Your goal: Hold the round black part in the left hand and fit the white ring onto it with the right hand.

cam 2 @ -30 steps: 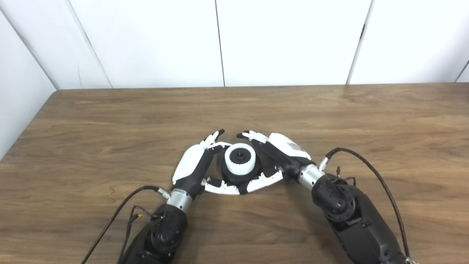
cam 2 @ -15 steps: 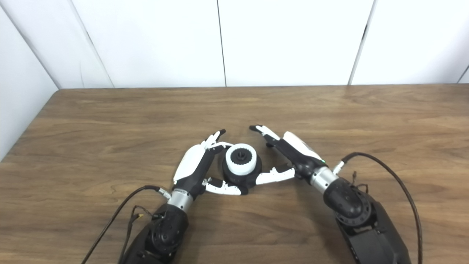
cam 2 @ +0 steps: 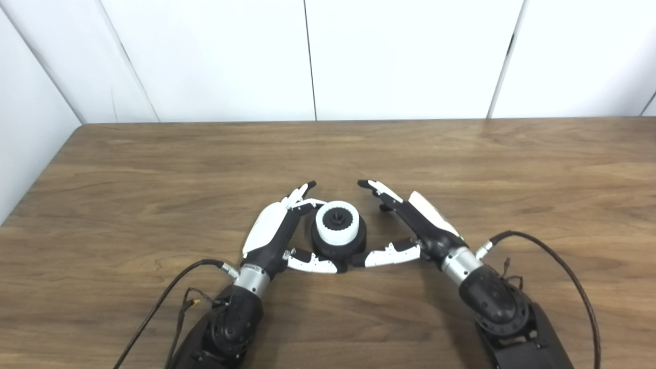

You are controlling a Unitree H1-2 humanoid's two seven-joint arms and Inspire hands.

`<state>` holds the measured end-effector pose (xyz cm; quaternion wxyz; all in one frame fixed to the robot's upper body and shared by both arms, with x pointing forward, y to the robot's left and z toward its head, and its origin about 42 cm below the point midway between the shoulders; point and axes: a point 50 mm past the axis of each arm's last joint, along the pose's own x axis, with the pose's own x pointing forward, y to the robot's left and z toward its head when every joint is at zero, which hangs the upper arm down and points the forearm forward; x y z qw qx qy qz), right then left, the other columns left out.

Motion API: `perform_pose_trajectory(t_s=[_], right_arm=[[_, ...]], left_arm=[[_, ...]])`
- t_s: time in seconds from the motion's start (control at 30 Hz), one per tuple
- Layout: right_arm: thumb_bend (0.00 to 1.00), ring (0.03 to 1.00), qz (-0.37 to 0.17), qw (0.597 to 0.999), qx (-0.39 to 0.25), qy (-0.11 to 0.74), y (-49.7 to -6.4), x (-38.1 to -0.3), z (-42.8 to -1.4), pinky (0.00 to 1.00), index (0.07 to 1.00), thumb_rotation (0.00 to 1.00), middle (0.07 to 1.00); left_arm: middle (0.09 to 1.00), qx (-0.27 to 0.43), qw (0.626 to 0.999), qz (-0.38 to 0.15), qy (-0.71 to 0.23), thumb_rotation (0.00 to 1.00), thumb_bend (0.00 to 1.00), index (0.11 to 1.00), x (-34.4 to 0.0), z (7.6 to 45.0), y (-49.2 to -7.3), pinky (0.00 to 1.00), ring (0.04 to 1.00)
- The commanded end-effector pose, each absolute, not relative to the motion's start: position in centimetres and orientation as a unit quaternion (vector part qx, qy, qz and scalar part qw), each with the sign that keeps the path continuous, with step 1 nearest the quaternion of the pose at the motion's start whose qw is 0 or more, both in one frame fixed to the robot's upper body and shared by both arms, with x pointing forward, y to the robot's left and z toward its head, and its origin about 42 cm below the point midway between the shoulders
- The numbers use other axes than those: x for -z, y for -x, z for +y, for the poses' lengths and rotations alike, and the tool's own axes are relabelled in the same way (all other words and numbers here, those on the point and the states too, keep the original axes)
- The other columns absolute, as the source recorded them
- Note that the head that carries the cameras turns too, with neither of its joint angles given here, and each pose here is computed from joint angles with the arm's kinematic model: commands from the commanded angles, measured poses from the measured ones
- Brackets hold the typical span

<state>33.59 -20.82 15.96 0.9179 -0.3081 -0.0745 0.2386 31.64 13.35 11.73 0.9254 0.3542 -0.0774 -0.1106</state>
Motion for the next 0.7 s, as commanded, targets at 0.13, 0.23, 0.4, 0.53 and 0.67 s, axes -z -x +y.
perform_pose_trajectory(t_s=[0.13,0.23,0.4,0.53,0.67], right_arm=[[0.97,0.942,-0.101,0.929,-0.215,0.284,-33.1,-16.5,-20.9,0.89,0.907,0.34,0.951],[0.96,0.944,-0.102,0.930,-0.210,0.284,-33.0,-16.2,-20.9,0.90,0.907,0.35,0.951],[0.95,0.949,-0.102,0.931,-0.208,0.284,-32.9,-16.0,-21.1,0.91,0.902,0.36,0.954],[0.95,0.946,-0.101,0.930,-0.207,0.287,-32.9,-15.9,-21.2,0.91,0.902,0.37,0.954],[0.95,0.945,-0.100,0.931,-0.205,0.286,-33.0,-16.0,-21.2,0.90,0.901,0.36,0.953]], left_arm=[[1.000,0.102,0.925,-0.093,-0.354,0.22,0.95,0.671,-12.7,13.6,-31.9,1.00,1.000],[1.000,0.103,0.926,-0.092,-0.352,0.22,0.95,0.671,-12.6,13.6,-32.0,1.00,1.000],[1.000,0.107,0.926,-0.094,-0.351,0.22,0.95,0.673,-12.4,13.5,-32.0,1.00,1.000],[1.000,0.106,0.926,-0.093,-0.350,0.22,0.95,0.672,-12.4,13.4,-32.0,1.00,1.000],[1.000,0.106,0.926,-0.097,-0.349,0.23,0.95,0.673,-12.5,13.4,-32.1,1.00,1.000]])
